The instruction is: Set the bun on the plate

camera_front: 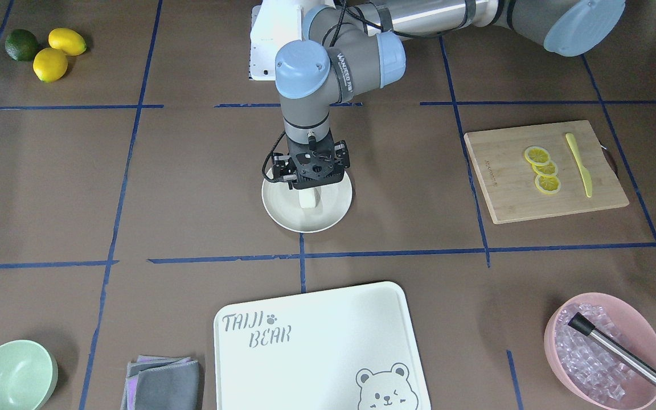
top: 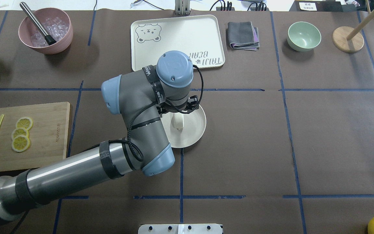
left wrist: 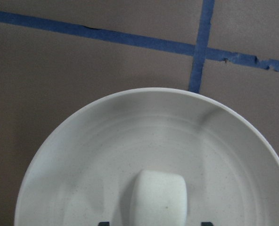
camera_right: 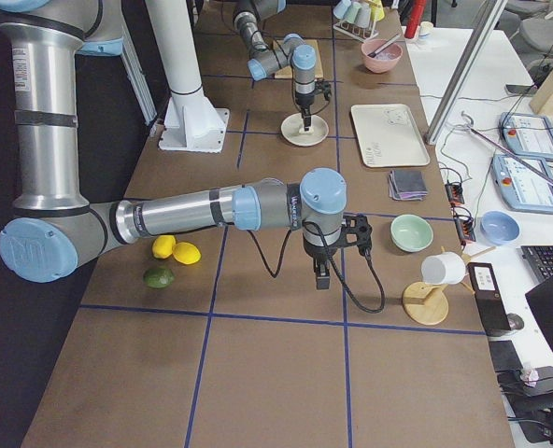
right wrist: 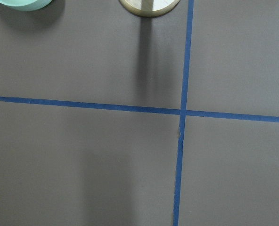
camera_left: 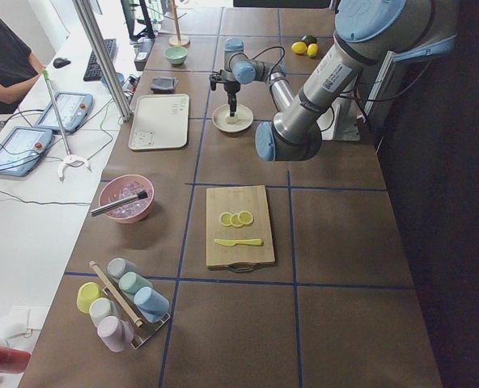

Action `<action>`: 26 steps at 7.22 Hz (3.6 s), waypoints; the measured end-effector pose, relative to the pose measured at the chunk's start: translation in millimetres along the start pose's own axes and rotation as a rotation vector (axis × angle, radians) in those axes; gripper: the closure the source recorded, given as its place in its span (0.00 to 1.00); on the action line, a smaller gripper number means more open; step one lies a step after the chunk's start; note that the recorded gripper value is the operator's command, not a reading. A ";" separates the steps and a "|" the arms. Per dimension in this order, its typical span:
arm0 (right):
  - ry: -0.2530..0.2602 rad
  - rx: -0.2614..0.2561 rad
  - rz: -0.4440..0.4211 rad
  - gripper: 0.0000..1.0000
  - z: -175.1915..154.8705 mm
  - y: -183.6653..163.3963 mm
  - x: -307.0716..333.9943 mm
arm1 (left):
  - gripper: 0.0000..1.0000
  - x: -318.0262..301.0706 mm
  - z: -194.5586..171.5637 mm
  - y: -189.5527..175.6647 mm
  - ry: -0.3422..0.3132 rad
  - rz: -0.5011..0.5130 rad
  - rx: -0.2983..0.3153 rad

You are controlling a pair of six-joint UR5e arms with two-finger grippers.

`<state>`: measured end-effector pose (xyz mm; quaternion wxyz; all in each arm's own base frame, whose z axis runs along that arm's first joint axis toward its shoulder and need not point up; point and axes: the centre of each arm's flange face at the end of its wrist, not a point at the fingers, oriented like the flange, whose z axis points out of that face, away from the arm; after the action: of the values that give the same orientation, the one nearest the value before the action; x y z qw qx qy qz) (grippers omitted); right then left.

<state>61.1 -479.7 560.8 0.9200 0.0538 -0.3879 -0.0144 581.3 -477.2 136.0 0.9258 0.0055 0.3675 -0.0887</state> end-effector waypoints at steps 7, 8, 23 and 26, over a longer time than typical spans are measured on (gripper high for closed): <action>-0.031 -0.029 -0.017 0.00 24.2 21.7 70.0 | 0.00 -419.8 -123.3 -140.5 -0.055 0.347 -0.055; -0.009 -0.016 -0.011 0.00 25.9 26.0 73.5 | 0.00 -496.2 -135.2 -157.5 -0.071 0.375 -0.054; 0.002 0.029 0.016 0.00 23.1 21.1 67.4 | 0.00 -828.3 -51.9 -147.2 0.028 0.222 -0.116; 0.002 0.032 0.012 0.00 21.7 18.0 65.9 | 0.00 -821.0 -56.2 -146.7 0.029 0.248 -0.102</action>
<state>91.3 -468.2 624.8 0.9195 0.0664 -0.3874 -0.0025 -67.9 -485.7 662.5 0.9232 0.0048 0.3816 0.0452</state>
